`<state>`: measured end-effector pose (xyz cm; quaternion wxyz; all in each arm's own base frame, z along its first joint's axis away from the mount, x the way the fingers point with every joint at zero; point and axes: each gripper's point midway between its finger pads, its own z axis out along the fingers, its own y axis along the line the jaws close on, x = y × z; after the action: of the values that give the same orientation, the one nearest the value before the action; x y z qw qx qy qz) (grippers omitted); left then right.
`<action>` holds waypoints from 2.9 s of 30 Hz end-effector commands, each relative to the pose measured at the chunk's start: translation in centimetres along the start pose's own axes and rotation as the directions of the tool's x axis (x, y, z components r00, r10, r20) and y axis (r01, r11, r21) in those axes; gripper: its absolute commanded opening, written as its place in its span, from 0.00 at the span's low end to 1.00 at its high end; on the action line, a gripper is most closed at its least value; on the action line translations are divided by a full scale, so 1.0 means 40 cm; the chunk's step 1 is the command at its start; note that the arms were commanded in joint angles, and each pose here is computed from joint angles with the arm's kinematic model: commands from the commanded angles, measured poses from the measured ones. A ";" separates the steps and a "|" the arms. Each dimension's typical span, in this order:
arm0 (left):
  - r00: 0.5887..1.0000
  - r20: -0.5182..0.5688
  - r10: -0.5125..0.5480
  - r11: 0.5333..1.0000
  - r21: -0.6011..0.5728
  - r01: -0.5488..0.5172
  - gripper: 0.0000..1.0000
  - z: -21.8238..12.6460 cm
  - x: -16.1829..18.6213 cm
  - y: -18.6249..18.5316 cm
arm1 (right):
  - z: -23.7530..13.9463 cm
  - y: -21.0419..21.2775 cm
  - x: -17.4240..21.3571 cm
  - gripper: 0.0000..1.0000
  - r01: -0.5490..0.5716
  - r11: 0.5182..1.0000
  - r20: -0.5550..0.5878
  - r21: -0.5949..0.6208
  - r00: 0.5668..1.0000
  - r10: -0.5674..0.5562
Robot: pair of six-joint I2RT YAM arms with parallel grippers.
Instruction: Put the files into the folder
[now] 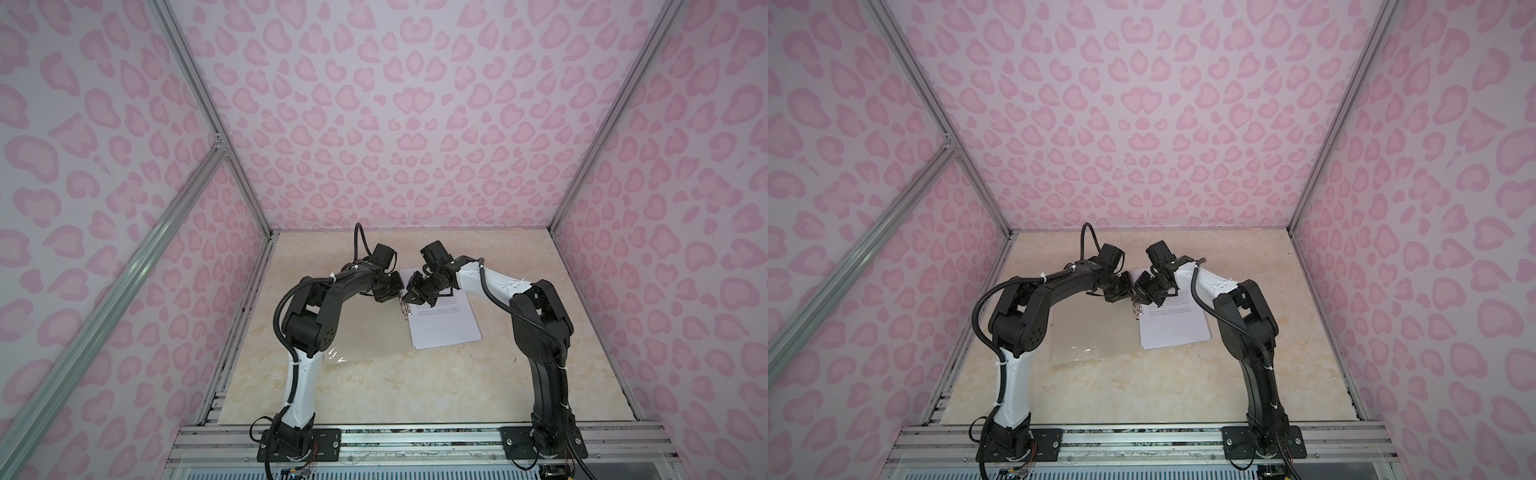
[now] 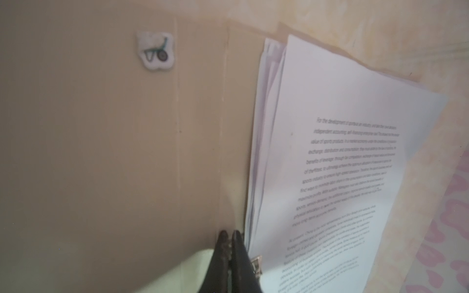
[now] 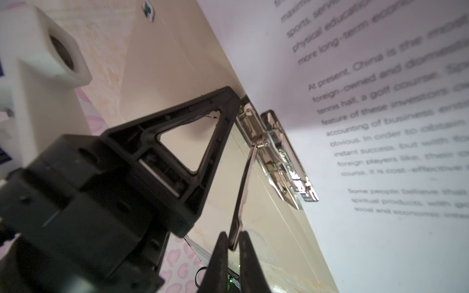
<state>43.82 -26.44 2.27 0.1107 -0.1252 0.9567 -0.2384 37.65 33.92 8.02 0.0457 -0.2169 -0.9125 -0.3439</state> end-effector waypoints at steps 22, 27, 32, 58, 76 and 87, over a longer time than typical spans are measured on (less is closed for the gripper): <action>0.999 -0.033 -0.005 0.997 -0.077 0.003 0.08 0.032 0.009 0.062 | 0.035 -0.161 0.022 0.00 -0.092 0.995 0.058 -0.030 0.994 0.093; 0.999 -0.038 -0.004 0.996 -0.090 0.000 0.08 0.036 0.012 0.072 | 0.052 -0.221 0.018 0.00 -0.120 0.993 0.079 0.005 0.990 0.119; 0.999 -0.042 -0.003 0.994 -0.107 -0.002 0.07 0.040 0.016 0.086 | 0.050 -0.282 0.003 0.00 -0.149 0.988 0.130 0.044 0.981 0.142; 0.998 -0.062 -0.016 0.993 -0.118 0.009 0.07 0.055 0.033 0.101 | 0.073 -0.426 -0.055 0.00 -0.158 0.958 0.245 0.241 0.965 0.098; 0.997 -0.067 -0.034 0.993 -0.119 0.026 0.06 0.056 0.060 0.117 | 0.072 -0.498 -0.082 0.00 -0.116 0.893 0.306 0.435 0.952 -0.026; 0.996 -0.077 -0.041 0.994 -0.106 0.033 0.06 0.061 0.077 0.114 | 0.099 -0.540 -0.078 0.00 -0.101 0.853 0.289 0.513 0.955 -0.061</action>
<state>47.07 -26.16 1.32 0.1905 -0.1259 0.9394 -0.2559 38.09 31.21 -0.25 -0.0848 -0.2008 -0.9186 -0.3295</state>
